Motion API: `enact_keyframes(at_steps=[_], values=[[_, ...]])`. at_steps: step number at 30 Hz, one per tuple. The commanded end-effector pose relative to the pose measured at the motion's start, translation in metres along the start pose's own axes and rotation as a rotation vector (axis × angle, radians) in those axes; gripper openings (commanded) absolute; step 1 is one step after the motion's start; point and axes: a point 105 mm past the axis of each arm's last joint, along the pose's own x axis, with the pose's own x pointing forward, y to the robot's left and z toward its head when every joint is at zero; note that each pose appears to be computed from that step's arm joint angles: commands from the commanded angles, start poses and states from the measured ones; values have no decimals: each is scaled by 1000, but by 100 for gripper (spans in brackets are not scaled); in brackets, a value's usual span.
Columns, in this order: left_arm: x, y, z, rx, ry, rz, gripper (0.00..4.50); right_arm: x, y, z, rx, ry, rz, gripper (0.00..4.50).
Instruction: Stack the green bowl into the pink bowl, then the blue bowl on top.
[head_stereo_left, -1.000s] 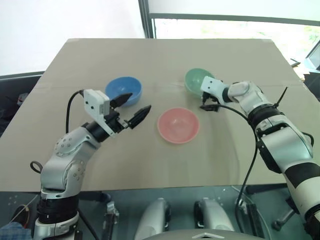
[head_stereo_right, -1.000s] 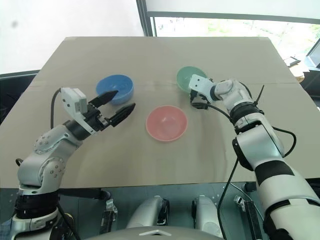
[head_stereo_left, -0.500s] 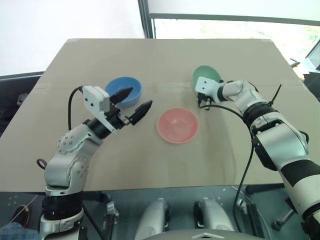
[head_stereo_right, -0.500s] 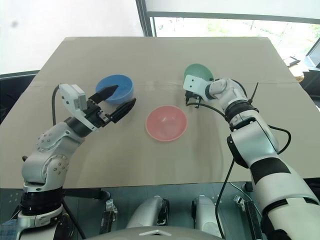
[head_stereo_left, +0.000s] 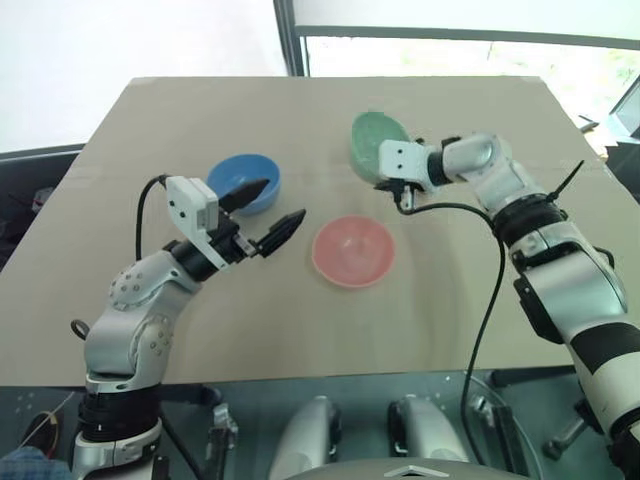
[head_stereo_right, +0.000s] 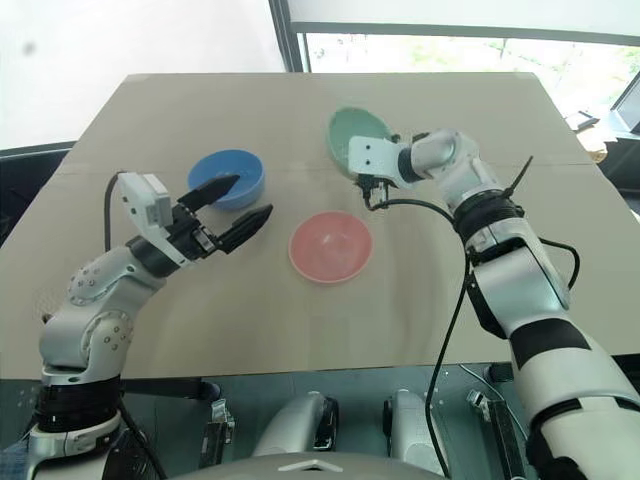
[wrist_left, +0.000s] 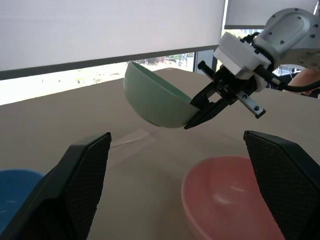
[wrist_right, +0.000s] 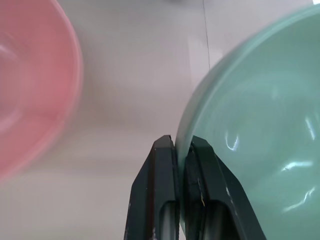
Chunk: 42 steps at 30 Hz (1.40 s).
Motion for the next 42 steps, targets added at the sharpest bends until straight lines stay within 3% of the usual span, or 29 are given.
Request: enact_keyframes(at_steps=[1, 8, 13, 17, 22, 27, 31, 34, 42], values=[[-5, 6, 8, 31, -9, -39, 450, -15, 10, 48, -97, -122, 45, 5], [-10, 13, 4, 41, 62, -138, 450, -24, 70, 83, -122, -199, 203, 5], [-7, 16, 6, 46, 78, -188, 450, -32, 96, 75, -83, -155, 261, 5], [-2, 17, 7, 45, 75, -214, 450, -31, 103, 68, -60, -117, 254, 127], [1, 18, 7, 45, 73, -229, 450, -35, 84, 67, 4, -121, 138, 336], [2, 23, 10, 69, 66, -198, 450, -60, 61, 67, 243, -208, 36, 336], [3, 35, 15, 154, 87, -114, 450, -101, 35, 51, 447, -348, -134, 336], [6, 44, 17, 229, 108, -69, 450, -130, 33, 42, 536, -449, -207, 336], [5, 82, -12, 383, 322, 58, 450, -185, 54, -12, 690, -398, -361, 336]])
